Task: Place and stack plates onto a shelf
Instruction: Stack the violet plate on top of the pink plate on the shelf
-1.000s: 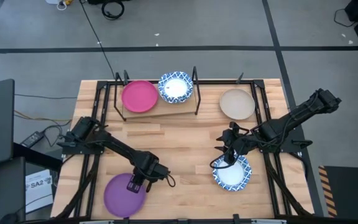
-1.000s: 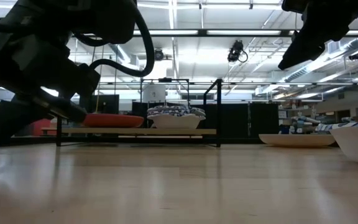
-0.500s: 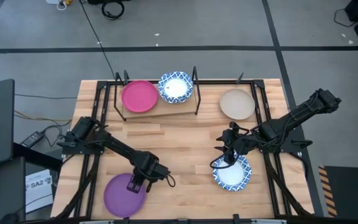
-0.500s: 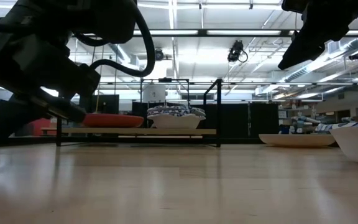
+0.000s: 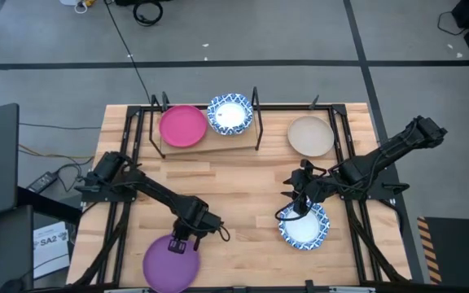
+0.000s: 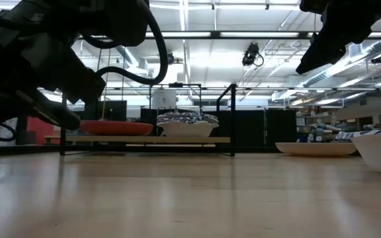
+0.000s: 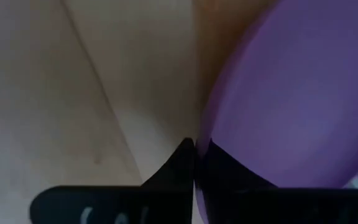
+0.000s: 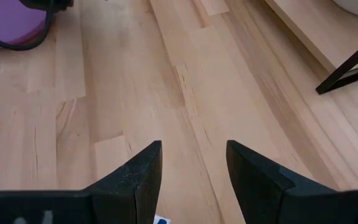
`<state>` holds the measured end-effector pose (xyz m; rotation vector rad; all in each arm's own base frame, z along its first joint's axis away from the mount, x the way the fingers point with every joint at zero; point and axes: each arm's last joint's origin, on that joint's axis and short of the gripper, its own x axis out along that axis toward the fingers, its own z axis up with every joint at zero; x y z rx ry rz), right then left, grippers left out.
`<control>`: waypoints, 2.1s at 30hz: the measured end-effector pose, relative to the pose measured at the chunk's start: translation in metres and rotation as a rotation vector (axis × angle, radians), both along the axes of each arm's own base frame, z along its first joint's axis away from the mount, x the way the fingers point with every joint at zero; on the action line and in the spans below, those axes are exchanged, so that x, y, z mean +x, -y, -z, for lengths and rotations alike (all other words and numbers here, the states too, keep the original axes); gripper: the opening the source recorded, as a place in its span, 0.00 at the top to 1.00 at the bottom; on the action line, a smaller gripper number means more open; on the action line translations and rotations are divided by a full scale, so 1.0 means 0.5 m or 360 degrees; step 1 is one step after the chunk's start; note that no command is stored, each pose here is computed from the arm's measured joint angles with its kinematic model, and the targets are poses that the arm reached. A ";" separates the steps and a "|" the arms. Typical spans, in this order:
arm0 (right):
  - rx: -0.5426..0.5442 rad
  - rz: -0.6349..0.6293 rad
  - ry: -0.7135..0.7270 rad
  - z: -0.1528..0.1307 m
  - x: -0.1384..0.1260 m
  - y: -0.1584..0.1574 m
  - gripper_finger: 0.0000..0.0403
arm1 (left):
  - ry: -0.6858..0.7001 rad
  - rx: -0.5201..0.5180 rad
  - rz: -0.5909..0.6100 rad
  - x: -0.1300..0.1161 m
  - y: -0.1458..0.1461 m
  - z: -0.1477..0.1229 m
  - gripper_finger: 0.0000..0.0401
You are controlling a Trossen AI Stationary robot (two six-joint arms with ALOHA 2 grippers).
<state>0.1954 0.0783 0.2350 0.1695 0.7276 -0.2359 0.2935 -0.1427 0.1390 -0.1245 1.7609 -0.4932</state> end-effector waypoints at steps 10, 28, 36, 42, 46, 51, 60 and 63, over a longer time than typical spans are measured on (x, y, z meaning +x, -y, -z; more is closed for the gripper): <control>-0.0020 -0.0018 0.0022 -0.002 0.002 -0.001 0.54 | 0.0118 -0.0084 -0.0226 0.009 -0.067 -0.077 0.96; -0.0068 -0.0126 0.0179 -0.019 0.017 -0.008 0.54 | 0.0427 -0.0110 -0.0864 -0.041 -0.331 -0.233 0.96; -0.0068 -0.0126 0.0178 -0.019 0.017 -0.008 0.54 | 0.0510 -0.0042 -0.1231 -0.085 -0.470 -0.251 0.96; -0.0060 -0.0125 0.0198 -0.021 0.019 -0.008 0.54 | 0.0535 0.0017 -0.1448 -0.123 -0.551 -0.250 0.96; -0.0052 -0.0124 0.0216 -0.023 0.020 -0.009 0.54 | 0.0528 0.0103 -0.1587 -0.148 -0.591 -0.249 0.96; -0.0049 -0.0124 0.0223 -0.023 0.020 -0.009 0.54 | 0.0523 0.0261 -0.1730 -0.178 -0.635 -0.248 0.96; -0.0052 -0.0058 0.0345 -0.035 0.028 -0.010 0.54 | 0.0589 0.0345 -0.1947 -0.216 -0.690 -0.250 0.96; -0.0080 0.0064 0.0472 -0.047 0.036 -0.004 0.54 | 0.0634 0.0355 -0.2006 -0.215 -0.698 -0.252 0.96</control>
